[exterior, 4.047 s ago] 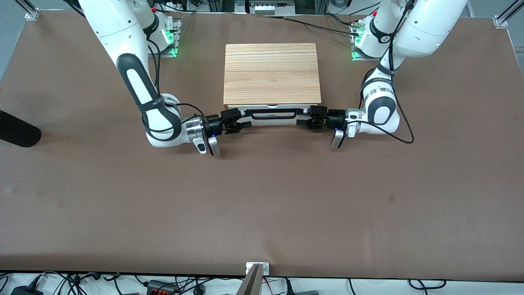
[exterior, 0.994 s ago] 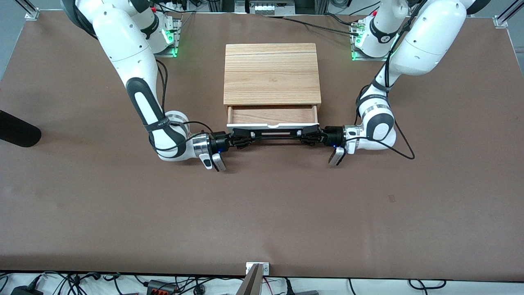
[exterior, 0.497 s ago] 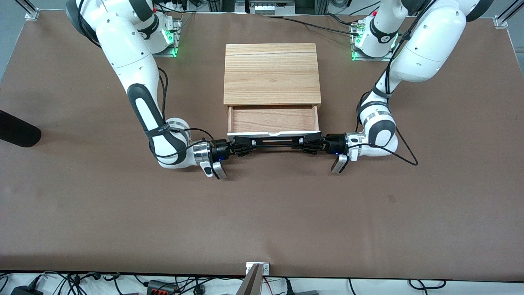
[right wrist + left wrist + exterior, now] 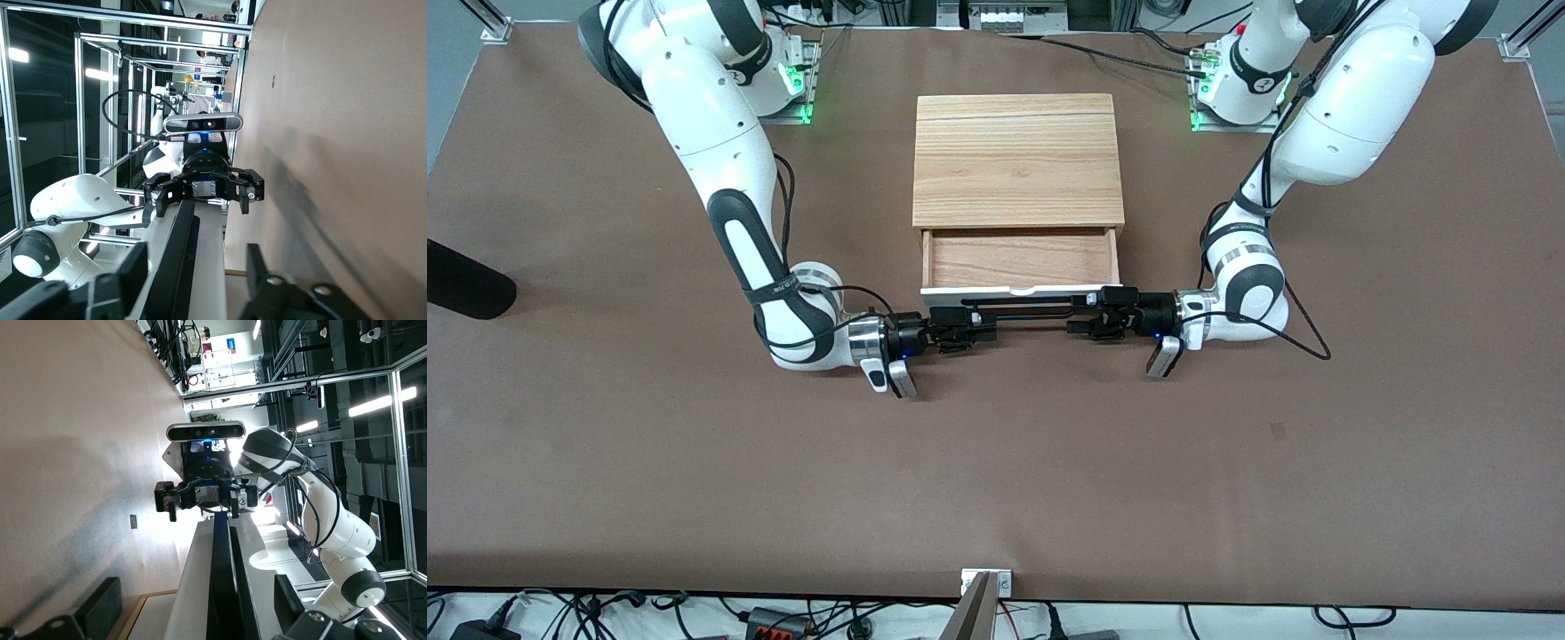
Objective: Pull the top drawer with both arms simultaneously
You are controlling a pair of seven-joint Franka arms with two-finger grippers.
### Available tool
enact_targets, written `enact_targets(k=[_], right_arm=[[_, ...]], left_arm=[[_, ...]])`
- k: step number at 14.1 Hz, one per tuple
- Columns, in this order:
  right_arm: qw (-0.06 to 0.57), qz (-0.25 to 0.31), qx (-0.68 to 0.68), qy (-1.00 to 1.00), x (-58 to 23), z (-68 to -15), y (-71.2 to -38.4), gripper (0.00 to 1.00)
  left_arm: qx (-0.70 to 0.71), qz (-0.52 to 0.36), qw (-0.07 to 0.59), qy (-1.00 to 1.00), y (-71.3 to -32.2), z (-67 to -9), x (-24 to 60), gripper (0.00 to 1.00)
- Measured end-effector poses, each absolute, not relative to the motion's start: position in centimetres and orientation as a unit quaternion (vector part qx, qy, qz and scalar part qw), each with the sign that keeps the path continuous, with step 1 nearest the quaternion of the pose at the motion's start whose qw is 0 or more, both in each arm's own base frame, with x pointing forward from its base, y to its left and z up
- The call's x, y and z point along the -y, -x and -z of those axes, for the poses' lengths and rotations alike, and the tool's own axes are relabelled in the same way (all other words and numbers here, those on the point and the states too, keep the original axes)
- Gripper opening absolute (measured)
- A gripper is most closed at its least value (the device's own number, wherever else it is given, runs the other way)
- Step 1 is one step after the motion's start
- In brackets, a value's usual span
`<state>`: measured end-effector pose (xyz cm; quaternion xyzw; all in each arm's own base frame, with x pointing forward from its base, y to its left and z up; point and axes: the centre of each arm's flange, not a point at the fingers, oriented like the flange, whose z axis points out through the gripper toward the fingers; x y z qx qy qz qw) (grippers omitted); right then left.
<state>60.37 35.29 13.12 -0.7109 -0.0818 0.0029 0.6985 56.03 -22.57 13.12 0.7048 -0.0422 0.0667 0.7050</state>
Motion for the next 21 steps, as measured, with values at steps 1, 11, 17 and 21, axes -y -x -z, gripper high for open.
enact_targets(k=[1,11,17,21], right_arm=[[0.699,-0.003,0.082,0.711,-35.3,-13.1,-60.4,0.84],[0.708,-0.016,0.059,0.704,-35.7,-19.4,-62.9,1.0],[0.616,-0.064,0.044,0.784,-29.8,-32.5,-66.3,1.0],[0.496,-0.095,0.035,0.863,-23.4,-37.2,-66.7,1.0]], left_arm=[[0.042,-0.069,0.705,-0.705,-56.2,-13.2,22.4,1.0],[0.113,0.004,0.673,-0.731,-63.0,-20.9,13.8,1.0],[0.161,0.142,0.569,-0.794,-65.7,-28.3,5.5,1.0],[0.152,0.202,0.474,-0.844,-66.1,-31.1,3.8,1.0]])
